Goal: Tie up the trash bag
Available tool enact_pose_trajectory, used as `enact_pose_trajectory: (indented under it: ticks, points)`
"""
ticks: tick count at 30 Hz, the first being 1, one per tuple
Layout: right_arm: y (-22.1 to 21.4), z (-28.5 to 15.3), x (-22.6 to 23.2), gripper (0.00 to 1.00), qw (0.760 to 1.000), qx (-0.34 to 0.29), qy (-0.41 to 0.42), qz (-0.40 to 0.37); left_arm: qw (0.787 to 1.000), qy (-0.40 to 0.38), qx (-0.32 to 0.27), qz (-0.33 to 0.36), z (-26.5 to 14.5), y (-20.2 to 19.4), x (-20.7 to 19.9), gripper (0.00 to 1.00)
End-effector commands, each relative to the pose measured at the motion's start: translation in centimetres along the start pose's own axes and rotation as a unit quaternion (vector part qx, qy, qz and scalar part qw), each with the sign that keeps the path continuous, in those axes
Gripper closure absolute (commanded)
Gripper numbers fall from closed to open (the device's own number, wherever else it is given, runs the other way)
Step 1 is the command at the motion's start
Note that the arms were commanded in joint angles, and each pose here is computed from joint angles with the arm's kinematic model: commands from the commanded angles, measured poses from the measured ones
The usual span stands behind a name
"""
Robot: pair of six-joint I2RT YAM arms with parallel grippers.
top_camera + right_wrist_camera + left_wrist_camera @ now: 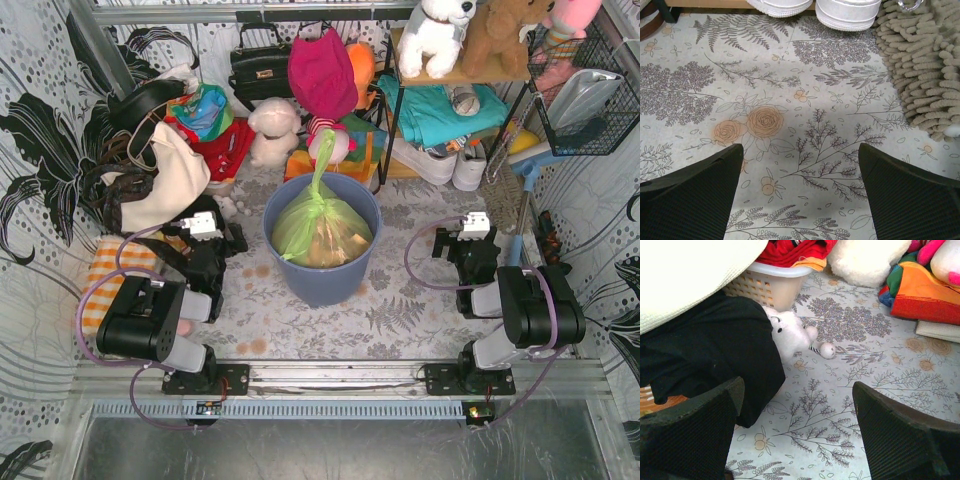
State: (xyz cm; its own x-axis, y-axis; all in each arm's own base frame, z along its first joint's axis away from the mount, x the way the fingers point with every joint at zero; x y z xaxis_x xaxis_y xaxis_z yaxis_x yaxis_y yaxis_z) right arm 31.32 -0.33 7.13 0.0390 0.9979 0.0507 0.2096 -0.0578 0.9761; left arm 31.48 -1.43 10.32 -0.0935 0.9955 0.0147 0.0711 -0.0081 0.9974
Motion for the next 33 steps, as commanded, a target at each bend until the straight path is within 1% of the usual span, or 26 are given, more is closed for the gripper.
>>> enact_pose_trajectory:
  ticks: [1,8,11,33]
  points:
    - [0.85,0.02,-0.47,0.03,0.999,-0.027,-0.018,0.015,1.0,0.012,-0.016,-0.007,0.65,0.87,0.41,0.02]
    - [0.83,-0.28,-0.42,0.03,0.999,-0.033,-0.015,0.016,1.0,0.013,-0.017,-0.008,0.57,0.88,0.44,0.02]
    - [0.67,0.07,-0.3,0.03,1.0,-0.019,-0.013,0.019,1.0,0.013,-0.019,-0.008,0.59,0.95,0.46,0.02]
    - [0.78,0.12,-0.27,0.03,1.0,-0.022,-0.012,0.019,1.0,0.013,-0.019,-0.007,0.56,0.94,0.47,0.02]
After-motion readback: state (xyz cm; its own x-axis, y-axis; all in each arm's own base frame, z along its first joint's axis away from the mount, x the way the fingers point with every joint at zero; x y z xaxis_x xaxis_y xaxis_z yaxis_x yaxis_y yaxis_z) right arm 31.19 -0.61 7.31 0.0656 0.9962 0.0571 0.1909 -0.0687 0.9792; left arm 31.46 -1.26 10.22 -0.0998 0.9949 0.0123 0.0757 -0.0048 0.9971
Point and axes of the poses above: each gripper's point midway between its finger pads, its own z axis out along the fingers, its own x axis along the line the jaws close on, y = z × x, the point moved 5 cm from there along -z, back along the fingers, and after that the axes turned 8 degrees about z, right-handed, at the moved point
